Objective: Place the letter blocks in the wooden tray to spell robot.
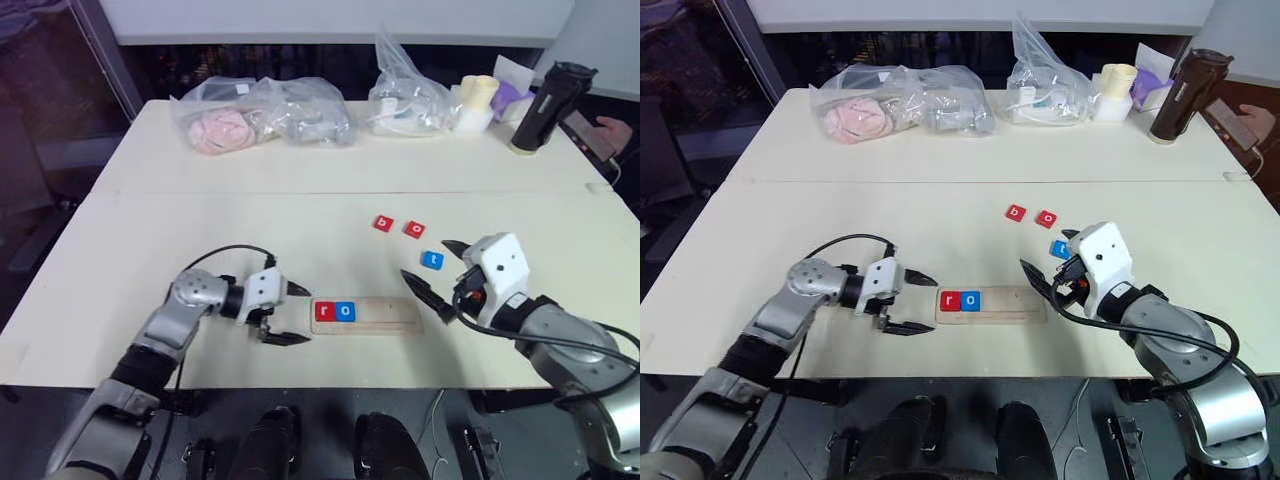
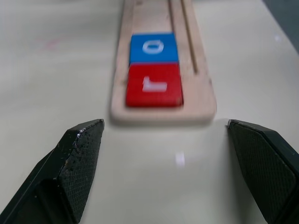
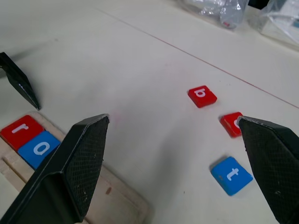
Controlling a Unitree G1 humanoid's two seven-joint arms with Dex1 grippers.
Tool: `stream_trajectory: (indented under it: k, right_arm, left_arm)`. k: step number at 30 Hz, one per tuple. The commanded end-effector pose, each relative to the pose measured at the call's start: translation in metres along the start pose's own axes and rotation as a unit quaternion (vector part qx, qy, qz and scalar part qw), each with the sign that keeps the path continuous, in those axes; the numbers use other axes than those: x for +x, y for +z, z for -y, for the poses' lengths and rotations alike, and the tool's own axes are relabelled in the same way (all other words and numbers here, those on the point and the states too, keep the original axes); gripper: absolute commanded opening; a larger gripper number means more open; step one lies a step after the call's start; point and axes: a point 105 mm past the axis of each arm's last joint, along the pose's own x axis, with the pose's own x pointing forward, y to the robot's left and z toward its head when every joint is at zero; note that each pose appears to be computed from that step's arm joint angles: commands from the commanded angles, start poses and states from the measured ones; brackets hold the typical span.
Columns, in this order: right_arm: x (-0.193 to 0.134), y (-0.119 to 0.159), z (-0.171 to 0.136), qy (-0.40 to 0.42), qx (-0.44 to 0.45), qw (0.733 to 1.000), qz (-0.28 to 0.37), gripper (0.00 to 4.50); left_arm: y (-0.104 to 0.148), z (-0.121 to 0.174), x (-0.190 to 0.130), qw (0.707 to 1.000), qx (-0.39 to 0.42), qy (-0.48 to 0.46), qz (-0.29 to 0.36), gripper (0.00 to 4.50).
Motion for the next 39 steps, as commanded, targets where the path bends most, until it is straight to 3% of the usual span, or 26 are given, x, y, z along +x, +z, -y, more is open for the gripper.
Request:
stream_trajectory:
  k: [1,7,12,20,28,33,39]
  right_arm:
    - [0.005,0.011,0.002,-0.001,-0.007,1.0,0.023,4.5]
    - [0.03,0.016,0.016,-0.023,0.004,1.0,0.016,4.5]
    - [0.064,0.02,0.023,-0.052,0.03,0.998,-0.004,4.5]
    - [0.123,0.014,0.032,-0.153,0.116,0.978,-0.081,4.5]
    - [0.169,0.02,0.009,-0.192,0.157,0.961,-0.125,4.5]
    - [0.176,0.009,0.013,-0.239,0.172,0.943,-0.158,4.5]
    - [0.177,0.011,0.02,-0.275,0.164,0.935,-0.149,4.5]
  left_arm:
    - [-0.024,0.002,-0.024,0.998,-0.028,0.023,-0.046,4.45]
    - [0.003,-0.005,-0.048,0.997,-0.053,0.061,0.016,4.45]
    - [0.044,-0.008,-0.073,0.984,-0.111,0.068,0.123,4.45]
    - [0.077,-0.007,-0.082,0.979,-0.1,0.08,0.159,4.45]
    - [0.082,-0.007,-0.077,0.978,-0.097,0.091,0.16,4.45]
    - [0.083,-0.006,-0.076,0.978,-0.094,0.097,0.16,4.45]
    - [0.082,-0.006,-0.075,0.978,-0.095,0.103,0.158,4.45]
